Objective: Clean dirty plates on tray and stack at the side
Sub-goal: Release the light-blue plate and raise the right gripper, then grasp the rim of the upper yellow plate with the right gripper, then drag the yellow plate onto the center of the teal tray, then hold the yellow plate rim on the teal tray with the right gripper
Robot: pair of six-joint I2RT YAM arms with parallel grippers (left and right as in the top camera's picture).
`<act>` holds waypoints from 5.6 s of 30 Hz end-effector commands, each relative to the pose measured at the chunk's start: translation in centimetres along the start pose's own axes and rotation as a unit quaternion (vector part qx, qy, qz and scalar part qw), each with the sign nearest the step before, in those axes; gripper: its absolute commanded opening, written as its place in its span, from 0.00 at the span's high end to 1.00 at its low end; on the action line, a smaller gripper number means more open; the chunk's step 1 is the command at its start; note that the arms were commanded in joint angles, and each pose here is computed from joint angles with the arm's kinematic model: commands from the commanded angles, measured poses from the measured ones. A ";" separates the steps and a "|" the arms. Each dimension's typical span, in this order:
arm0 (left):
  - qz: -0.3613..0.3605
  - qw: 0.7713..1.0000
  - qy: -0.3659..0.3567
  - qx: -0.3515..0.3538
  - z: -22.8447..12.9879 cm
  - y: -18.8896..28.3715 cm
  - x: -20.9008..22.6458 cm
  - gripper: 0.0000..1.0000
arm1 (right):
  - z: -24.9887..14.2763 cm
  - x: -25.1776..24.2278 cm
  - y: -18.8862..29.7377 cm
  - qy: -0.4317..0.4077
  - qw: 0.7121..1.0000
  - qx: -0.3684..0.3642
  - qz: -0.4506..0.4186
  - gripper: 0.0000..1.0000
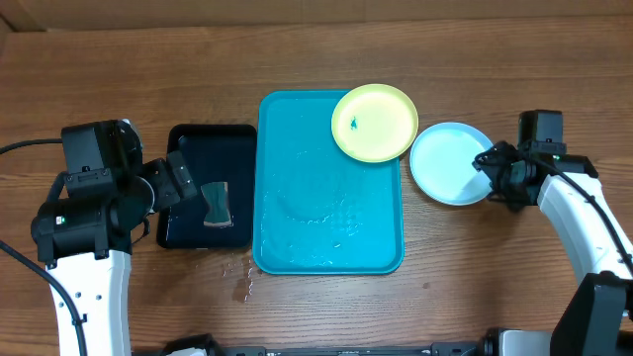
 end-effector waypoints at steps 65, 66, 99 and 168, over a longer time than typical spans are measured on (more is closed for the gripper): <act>0.002 1.000 -0.008 -0.010 0.4 0.4 0.0 0.00 | -0.4 16.4 -7.4 0.327 0.944 0.046 0.022 0.83; 0.003 1.000 -0.008 -0.010 0.4 0.4 0.0 0.00 | -0.5 16.3 -7.5 0.327 0.944 0.047 0.022 0.83; 0.003 1.000 -0.008 -0.010 0.4 0.4 0.0 0.00 | -9.7 18.5 -3.8 0.314 0.924 0.198 0.088 0.96; 0.003 1.000 -0.008 -0.010 0.4 0.4 0.0 0.00 | -11.6 19.2 -1.0 0.350 0.931 0.106 0.006 0.94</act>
Point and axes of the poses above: each gripper's point midway between its finger pads, its own y axis back along the fingers, its own x axis along the line the jaws close on, z = x × y, the point moved 5 cm from there along y, back along the fingers, and after that the axes turned 7 degrees about y, right-handed, at the moved point
